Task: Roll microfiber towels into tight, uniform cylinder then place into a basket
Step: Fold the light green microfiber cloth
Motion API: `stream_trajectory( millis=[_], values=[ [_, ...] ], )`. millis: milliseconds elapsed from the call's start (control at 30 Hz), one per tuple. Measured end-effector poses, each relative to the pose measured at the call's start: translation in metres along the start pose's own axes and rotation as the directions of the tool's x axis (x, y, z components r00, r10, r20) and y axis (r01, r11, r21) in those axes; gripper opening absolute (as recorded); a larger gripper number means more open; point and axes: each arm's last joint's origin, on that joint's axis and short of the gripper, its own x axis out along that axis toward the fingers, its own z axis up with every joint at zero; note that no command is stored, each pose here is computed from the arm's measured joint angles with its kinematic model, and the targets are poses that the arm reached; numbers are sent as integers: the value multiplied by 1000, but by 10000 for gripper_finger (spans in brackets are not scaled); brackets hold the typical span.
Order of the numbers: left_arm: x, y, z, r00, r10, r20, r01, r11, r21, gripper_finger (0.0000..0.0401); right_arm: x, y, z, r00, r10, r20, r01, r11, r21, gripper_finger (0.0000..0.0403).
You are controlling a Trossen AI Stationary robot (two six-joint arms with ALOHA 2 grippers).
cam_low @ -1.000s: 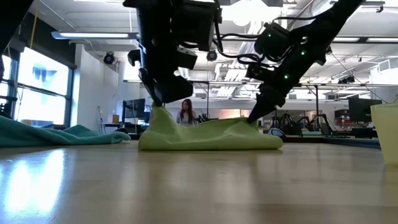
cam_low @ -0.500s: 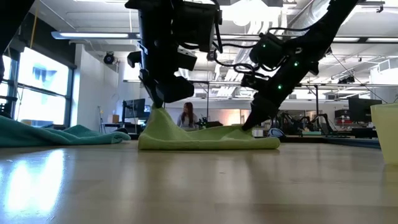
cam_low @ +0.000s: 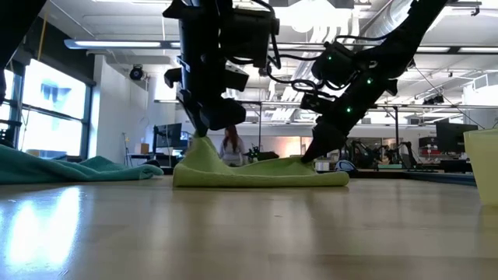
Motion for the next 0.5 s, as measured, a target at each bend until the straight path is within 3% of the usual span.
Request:
stream_trajectory(
  millis=[500],
  values=[
    [8,-6,2,1000,7,12,-7,1000,18,3,0,0,0,1000,-17,-7,17,998,55,0]
  ],
)
